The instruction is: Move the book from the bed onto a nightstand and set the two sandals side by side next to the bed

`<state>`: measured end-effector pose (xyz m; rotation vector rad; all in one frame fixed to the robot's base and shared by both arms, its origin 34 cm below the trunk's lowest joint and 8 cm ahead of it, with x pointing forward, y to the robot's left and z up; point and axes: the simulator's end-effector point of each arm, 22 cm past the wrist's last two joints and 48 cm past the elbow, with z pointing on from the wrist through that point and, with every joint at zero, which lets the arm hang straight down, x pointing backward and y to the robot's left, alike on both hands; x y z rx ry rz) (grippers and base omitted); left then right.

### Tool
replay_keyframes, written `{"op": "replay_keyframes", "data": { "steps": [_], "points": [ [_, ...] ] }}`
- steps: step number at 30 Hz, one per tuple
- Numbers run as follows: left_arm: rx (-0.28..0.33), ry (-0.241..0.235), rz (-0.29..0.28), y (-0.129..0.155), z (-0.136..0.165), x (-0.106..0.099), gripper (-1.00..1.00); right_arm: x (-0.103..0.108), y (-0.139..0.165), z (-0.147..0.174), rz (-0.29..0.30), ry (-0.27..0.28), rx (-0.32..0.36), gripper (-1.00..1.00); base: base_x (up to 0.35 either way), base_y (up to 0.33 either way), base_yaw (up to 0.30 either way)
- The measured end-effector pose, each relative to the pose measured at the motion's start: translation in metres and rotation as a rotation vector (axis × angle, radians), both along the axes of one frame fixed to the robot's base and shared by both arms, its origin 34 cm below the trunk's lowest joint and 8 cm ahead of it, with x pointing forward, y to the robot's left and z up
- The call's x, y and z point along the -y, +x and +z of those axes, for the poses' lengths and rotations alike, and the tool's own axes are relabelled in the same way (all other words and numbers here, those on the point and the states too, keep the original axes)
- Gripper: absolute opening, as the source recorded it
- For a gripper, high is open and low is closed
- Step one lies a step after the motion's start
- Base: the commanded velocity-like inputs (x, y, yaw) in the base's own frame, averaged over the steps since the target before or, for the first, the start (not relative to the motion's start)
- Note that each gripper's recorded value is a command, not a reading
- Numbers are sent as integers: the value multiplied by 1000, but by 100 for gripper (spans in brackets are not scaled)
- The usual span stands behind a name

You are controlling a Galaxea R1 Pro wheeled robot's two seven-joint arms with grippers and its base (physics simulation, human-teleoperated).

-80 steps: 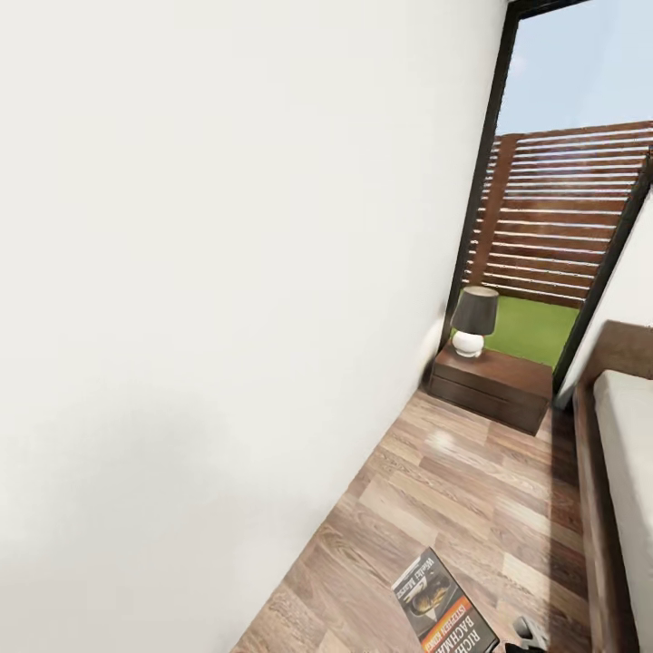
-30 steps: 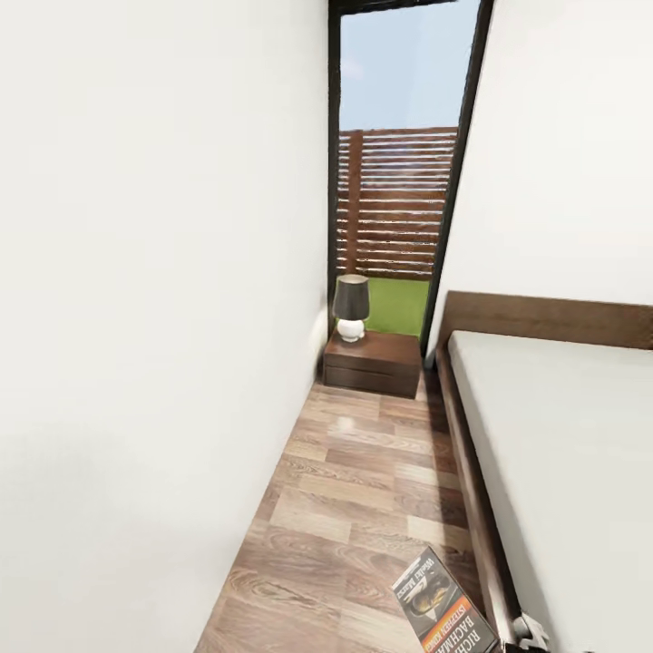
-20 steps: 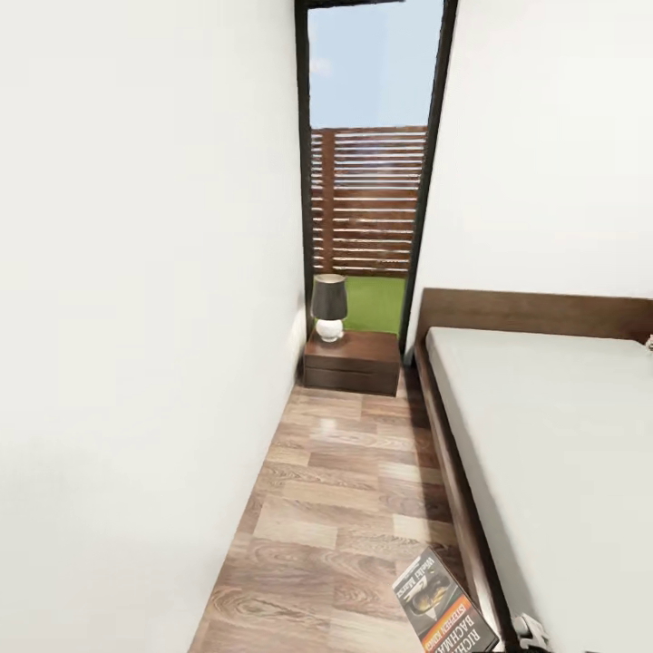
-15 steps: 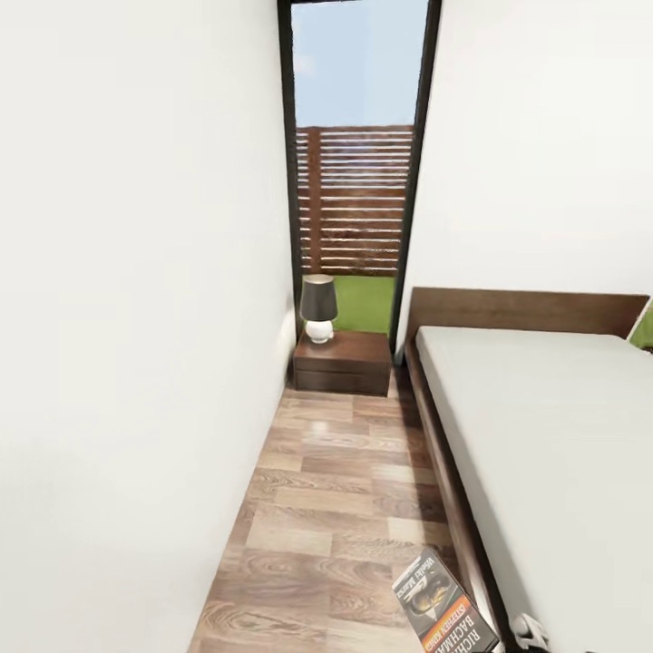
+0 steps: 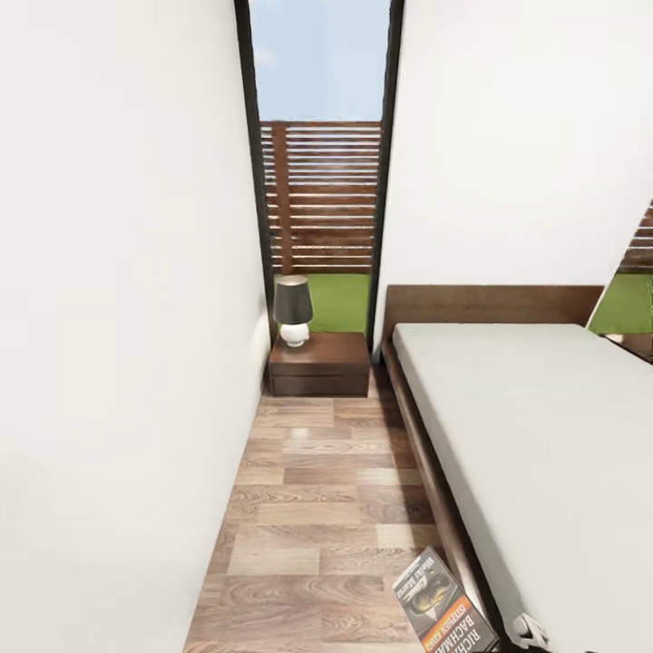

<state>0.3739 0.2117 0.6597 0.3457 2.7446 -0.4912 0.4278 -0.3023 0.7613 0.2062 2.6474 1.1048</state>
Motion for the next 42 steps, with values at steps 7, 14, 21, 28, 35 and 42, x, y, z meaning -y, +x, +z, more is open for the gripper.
{"op": "replay_keyframes", "data": {
  "steps": [7, 14, 21, 28, 35, 42],
  "points": [
    [-1, 0, 0, 0, 0, 0, 100, 0, -1, -1, 1, -2, -3, -100, 7, 3, -7],
    [-1, 0, 0, 0, 0, 0, 100, 0, -2, -1, 2, -3, -4, -100, 0, 0, 0],
    [-1, 0, 0, -1, 0, 0, 100, 0, -2, -1, 2, -3, -4, -100, 173, 0, 0],
    [0, 1, 0, -1, 0, -1, 100, 0, -2, -1, 3, -3, -4, -100, 327, 0, 0],
    [0, 1, 0, -1, 0, -1, 100, 0, -3, -1, 5, -4, -5, -100, 332, 0, 0],
    [0, 1, 0, -1, 0, -1, 100, 0, -3, -1, 6, -4, -5, -100, 332, 0, 0]
  ]
}}
